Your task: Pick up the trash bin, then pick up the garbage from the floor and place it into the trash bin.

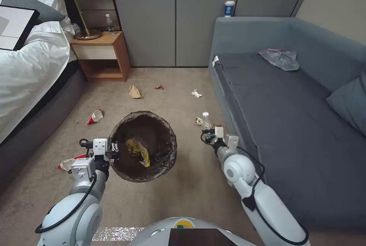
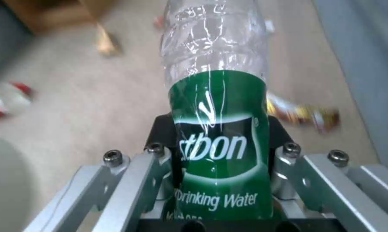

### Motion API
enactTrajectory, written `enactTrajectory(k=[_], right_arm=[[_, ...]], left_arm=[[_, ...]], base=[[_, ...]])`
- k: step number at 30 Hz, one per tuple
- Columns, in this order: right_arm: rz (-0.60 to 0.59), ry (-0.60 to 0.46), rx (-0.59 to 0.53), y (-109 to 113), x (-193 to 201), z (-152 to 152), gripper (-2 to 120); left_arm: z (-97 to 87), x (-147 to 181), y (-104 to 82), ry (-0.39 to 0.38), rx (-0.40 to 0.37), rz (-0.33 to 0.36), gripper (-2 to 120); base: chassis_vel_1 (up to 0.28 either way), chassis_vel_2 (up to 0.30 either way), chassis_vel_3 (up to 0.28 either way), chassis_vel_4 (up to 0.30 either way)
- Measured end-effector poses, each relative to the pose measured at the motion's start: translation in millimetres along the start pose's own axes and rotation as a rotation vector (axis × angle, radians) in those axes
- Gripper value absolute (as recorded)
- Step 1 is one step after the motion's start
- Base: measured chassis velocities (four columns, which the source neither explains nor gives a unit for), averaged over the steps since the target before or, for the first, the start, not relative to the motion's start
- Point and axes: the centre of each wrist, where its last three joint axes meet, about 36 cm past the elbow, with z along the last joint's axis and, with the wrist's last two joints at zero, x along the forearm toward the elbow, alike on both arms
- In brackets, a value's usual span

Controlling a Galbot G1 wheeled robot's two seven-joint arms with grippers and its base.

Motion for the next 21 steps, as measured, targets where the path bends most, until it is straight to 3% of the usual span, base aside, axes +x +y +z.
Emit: enactTrajectory(k=[6, 12, 21], right_arm=[[-0.130, -0.089, 0.042, 6, 34, -39, 27], [-0.333, -0.181, 0.110, 16, 70, -88, 27], [-0.539, -0.184, 0.136, 39, 86, -123, 27]], left_arm=[[2.5, -2, -0.1, 0.014, -0.003, 0.004, 2], [5.7, -5, -1.2, 0.029, -0.011, 0.013, 2], [6.6, -5, -3.1, 0.038, -0.022, 0.021, 2]], base=[[0.000, 0.000, 0.000, 0.000], [0.000, 0.000, 0.000, 0.000], [0.000, 0.000, 0.000, 0.000]])
